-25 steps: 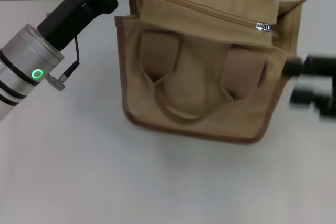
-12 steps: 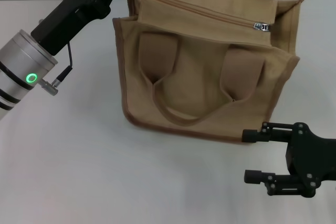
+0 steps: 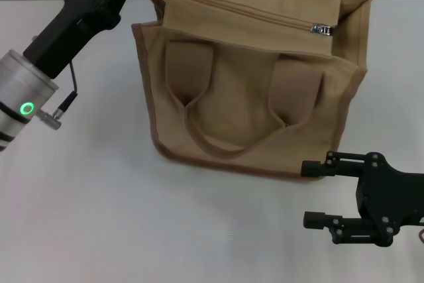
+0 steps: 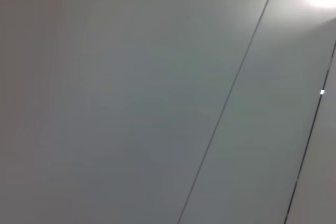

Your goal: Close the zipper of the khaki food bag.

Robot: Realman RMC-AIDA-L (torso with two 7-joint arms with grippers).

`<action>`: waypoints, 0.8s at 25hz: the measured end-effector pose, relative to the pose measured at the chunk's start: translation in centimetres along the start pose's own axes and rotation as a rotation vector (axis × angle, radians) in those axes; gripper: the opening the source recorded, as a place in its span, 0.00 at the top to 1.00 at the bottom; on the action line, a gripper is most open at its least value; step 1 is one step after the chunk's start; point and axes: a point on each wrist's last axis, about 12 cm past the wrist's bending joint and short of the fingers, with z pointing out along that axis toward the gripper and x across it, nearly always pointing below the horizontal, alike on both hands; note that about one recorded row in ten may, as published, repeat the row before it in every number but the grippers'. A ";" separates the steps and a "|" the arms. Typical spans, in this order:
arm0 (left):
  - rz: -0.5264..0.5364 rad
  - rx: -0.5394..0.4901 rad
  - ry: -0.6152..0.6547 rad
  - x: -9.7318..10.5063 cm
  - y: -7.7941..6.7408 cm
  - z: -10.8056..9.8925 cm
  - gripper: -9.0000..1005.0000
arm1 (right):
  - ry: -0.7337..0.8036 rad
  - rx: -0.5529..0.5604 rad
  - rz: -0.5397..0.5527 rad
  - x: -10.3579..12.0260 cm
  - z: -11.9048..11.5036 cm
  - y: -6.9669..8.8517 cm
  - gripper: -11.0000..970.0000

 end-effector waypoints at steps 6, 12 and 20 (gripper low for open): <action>0.000 -0.020 0.031 -0.2 0.5 -1.4 0.87 | -0.002 -0.005 -0.004 -0.1 0.5 -0.2 0.27; 0.028 0.050 0.183 -2.6 1.3 -3.8 0.74 | 0.005 -0.014 -0.012 -0.4 1.1 -0.7 0.27; 0.127 0.265 0.379 -4.8 0.3 -8.2 0.35 | 0.013 -0.011 -0.015 -0.3 1.7 -1.0 0.27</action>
